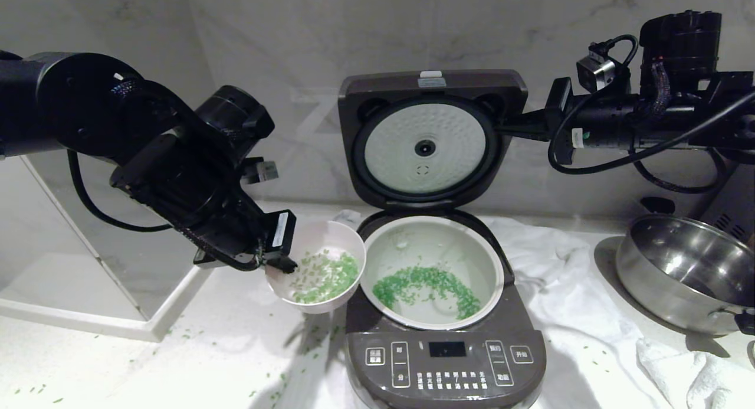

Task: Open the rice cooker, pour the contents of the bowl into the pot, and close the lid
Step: Pour the water from the bowl into the rice cooker

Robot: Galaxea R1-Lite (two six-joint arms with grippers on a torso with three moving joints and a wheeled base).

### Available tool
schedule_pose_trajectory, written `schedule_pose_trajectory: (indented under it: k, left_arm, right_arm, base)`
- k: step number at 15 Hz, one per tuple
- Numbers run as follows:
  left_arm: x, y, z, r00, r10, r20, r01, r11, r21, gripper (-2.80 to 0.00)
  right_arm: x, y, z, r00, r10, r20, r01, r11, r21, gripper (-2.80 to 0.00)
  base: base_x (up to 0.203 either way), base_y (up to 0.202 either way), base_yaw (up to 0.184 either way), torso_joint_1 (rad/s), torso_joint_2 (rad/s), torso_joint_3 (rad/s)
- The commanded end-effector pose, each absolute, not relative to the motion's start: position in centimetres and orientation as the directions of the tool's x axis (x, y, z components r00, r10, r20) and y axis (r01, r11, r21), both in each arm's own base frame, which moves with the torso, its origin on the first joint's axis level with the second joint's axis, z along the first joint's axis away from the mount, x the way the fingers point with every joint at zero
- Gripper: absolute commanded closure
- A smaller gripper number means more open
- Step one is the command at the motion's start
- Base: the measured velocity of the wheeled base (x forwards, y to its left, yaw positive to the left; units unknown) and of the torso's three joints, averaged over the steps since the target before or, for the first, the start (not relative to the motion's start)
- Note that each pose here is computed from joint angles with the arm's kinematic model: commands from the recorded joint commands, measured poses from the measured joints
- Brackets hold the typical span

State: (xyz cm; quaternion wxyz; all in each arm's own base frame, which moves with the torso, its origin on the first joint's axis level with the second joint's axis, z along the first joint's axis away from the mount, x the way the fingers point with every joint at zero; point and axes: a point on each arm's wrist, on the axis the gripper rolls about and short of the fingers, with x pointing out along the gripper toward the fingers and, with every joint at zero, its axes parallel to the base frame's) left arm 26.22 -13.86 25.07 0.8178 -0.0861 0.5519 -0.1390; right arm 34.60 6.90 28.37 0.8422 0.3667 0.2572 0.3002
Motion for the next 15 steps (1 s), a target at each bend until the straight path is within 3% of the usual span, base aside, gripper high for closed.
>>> schedule_pose_trajectory:
  k: [1, 11, 15]
  left_arm:
    - [26.4, -15.0, 25.0, 0.343, -0.335, -0.877, 0.139, 0.942, -0.305, 0.00]
    - [29.6, -20.8, 23.5, 0.336, -0.384, -0.860, 0.130, 0.923, -0.362, 0.00]
    - [30.5, -23.3, 22.0, 0.452, -0.368, -0.812, 0.135, 0.928, -0.346, 0.00]
  right_arm:
    - [34.7, 7.0, 28.6, 0.688, 0.698, -0.199, -0.321, 0.539, 0.779, 0.00]
    - [34.6, 6.7, 29.0, 0.696, 0.693, -0.187, -0.300, 0.518, 0.801, 0.00]
    - [34.6, 6.6, 29.0, 0.697, 0.692, -0.190, -0.295, 0.518, 0.803, 0.00]
  base:
    - [0.000, 0.000, 0.000, 0.000, 0.00, 0.000]
    - [0.000, 0.000, 0.000, 0.000, 0.00, 0.000]
    - [0.000, 0.000, 0.000, 0.000, 0.00, 0.000]
